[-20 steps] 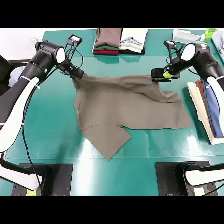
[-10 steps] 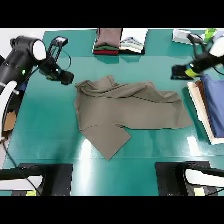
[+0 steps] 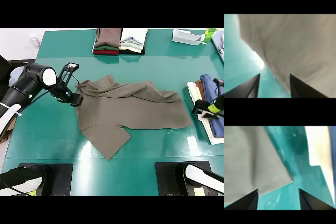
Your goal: Fold the shirts.
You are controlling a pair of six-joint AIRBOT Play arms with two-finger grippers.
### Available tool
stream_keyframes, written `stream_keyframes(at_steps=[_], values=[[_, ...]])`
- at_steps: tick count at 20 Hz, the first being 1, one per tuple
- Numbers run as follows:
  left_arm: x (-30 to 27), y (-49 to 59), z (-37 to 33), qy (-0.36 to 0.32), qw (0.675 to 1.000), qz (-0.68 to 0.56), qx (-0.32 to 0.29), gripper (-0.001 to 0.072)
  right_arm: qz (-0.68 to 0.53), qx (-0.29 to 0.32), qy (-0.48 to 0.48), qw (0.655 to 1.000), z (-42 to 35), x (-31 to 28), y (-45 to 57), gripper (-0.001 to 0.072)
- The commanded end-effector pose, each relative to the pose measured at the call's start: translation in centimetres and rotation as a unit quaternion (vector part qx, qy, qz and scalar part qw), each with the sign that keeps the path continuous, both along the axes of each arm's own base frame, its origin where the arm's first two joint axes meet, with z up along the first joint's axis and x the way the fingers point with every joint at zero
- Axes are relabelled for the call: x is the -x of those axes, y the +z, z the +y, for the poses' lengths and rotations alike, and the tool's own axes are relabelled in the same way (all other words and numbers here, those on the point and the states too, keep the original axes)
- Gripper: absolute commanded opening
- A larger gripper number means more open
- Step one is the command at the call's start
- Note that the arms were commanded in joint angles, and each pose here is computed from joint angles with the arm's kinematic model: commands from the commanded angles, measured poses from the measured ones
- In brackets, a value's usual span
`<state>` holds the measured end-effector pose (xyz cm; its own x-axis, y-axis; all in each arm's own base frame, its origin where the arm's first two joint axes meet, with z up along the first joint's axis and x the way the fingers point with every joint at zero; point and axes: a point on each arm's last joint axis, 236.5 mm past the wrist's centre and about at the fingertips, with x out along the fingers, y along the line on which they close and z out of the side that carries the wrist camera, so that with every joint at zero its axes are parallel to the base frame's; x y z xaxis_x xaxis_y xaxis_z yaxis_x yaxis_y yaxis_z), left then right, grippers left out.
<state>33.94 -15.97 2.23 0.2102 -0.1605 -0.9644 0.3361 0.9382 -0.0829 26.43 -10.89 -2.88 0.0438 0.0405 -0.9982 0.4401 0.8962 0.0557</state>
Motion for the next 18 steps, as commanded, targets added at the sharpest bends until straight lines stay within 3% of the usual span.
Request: stream_keyframes(at_steps=[1,4,7,9,11,12,18], values=[[0.4,-0.3,-0.8,-0.001,1.000,0.002,0.013,0.0429,0.028,-0.018,-0.026,0.999,-0.3,2.1,-3.3,0.0545],[0.5,-0.4,-0.8,-0.002,1.000,0.004,0.012,0.0429,0.021,-0.052,-0.039,0.998,0.9,0.8,-4.6,0.0542],[0.7,-0.4,-0.7,-0.002,1.000,0.008,0.010,0.0430,0.021,-0.063,-0.031,0.997,1.9,0.0,-5.4,0.0488],[0.9,-0.5,-0.6,-0.002,1.000,0.013,0.008,0.0429,0.028,-0.061,-0.011,0.998,2.8,-0.3,-6.0,0.0356],[2.0,-0.8,0.0,-0.004,0.999,0.036,-0.005,0.0429,0.036,-0.048,0.013,0.998,3.2,-0.3,-6.1,0.0087],[2.6,-0.9,0.4,-0.006,0.999,0.049,-0.014,0.0430,0.041,-0.040,0.025,0.998,3.2,-0.2,-6.2,0.0020],[6.9,-5.4,1.3,0.033,0.991,0.127,-0.021,0.0450,0.052,-0.026,0.044,0.997,3.2,0.2,-6.2,0.0019]])
